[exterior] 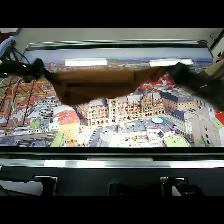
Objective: Fold the clothes and pants, and hang the long-sleeved shirts on hangers.
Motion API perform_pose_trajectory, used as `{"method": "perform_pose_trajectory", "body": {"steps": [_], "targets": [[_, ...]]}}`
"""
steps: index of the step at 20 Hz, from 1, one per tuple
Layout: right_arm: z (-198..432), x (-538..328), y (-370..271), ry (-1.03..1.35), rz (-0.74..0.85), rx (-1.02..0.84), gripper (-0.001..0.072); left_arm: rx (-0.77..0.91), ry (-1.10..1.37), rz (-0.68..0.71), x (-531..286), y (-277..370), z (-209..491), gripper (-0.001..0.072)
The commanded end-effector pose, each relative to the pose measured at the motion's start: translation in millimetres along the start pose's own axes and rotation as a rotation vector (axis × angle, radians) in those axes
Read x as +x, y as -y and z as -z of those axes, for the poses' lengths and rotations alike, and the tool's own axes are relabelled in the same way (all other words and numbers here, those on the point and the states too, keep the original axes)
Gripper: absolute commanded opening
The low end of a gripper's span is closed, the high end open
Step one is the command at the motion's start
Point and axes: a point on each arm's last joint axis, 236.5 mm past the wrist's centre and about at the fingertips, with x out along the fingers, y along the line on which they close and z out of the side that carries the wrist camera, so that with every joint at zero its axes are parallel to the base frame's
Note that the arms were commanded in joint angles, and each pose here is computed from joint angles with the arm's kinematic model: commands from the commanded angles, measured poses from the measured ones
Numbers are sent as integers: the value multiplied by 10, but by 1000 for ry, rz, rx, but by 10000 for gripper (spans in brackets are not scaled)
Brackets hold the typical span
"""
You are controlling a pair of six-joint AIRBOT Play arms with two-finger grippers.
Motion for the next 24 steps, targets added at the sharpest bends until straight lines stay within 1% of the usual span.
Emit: {"method": "perform_pose_trajectory", "body": {"steps": [1, 3, 4, 6, 7, 9, 11, 13, 14, 16, 18, 19, 21, 24], "targets": [[-1138, -1383, -1347, 355, -104, -314, 26, 25, 186, 7, -1200, 347, -345, 18], [-1469, -2116, -2086, 568, -175, -457, 26, -4, 307, 19, -1894, 555, -310, 17], [-1586, -2434, -2323, 665, -195, -485, 26, -7, 366, 27, -2213, 666, -232, 17], [-1759, -2834, -2532, 802, -204, -488, 26, 20, 468, 19, -2703, 836, -57, 17], [-1803, -2829, -2478, 810, -185, -468, 26, 24, 512, 7, -2881, 884, 7, 17], [-1792, -2405, -2152, 680, -115, -390, 27, 29, 567, 7, -3096, 965, 83, 18], [-1587, -1656, -1611, 417, -21, -296, 27, 29, 541, 9, -3020, 965, 110, 17], [-1161, -878, -909, 86, 87, -184, 27, 10, 440, 6, -2635, 864, 162, 18], [-869, -530, -517, -92, 138, -115, 27, 3, 356, 0, -2319, 785, 232, 18], [-243, -22, 259, -412, 258, -12, 27, -13, 149, -25, -1556, 584, 503, 18], [420, 415, 897, -665, 344, 15, 27, -50, -68, -79, -716, 269, 917, 18], [750, 632, 1134, -756, 372, 30, 27, -78, -149, -101, -331, 112, 1124, 18], [1340, 1104, 1580, -856, 413, 19, 27, -143, -248, -150, 404, -253, 1478, 18], [1917, 1743, 1999, -851, 443, 34, 26, -232, -326, -217, 1135, -774, 1735, 18]]}}
